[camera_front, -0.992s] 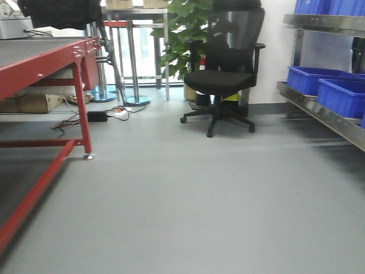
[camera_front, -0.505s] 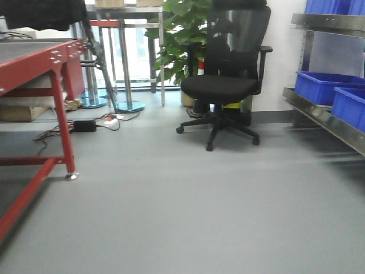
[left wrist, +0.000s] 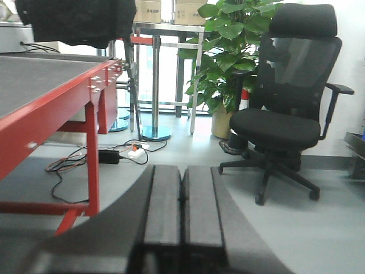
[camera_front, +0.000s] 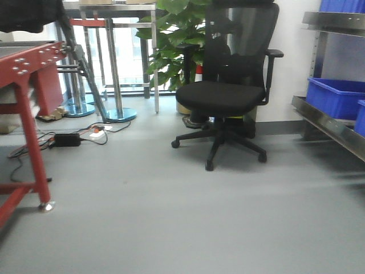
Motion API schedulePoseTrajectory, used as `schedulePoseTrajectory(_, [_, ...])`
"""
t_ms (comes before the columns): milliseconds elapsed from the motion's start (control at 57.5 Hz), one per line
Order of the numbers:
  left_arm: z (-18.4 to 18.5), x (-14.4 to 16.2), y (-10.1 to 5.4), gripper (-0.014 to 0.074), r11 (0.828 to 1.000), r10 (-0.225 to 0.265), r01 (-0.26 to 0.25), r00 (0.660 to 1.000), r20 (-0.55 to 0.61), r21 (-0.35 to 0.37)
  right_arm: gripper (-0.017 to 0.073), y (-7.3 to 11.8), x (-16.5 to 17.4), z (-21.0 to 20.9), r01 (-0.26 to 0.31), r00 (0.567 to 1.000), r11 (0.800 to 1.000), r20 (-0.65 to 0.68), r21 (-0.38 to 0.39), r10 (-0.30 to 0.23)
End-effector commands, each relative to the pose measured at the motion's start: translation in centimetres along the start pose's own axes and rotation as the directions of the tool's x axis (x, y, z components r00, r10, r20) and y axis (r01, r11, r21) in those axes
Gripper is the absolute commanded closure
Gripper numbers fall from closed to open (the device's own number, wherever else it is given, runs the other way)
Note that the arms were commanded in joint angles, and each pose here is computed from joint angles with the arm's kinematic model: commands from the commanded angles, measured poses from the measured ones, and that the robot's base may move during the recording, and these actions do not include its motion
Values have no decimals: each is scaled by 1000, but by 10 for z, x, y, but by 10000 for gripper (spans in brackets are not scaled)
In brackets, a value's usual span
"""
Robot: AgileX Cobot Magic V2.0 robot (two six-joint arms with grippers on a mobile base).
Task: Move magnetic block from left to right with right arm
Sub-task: 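Drive toward the office chair and plant, holding the cube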
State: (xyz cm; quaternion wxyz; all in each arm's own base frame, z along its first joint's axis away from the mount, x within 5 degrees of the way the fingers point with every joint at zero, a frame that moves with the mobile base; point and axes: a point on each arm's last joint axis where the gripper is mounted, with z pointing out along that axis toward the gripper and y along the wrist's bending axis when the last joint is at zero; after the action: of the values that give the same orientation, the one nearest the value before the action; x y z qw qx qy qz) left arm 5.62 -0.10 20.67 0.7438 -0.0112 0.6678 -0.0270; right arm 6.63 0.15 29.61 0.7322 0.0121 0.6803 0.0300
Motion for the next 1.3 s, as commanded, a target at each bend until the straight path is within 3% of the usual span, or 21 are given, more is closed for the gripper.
schedulePoseTrajectory(0, [-1,-6,1,720,1000,-4,5,996,89,-5,319,1,-17,-1,9,994,1000,109,-1,-9])
schedulePoseTrajectory(1287, [-1,-6,1,720,1000,-4,5,996,89,-5,319,1,-17,-1,9,994,1000,109,-1,-9])
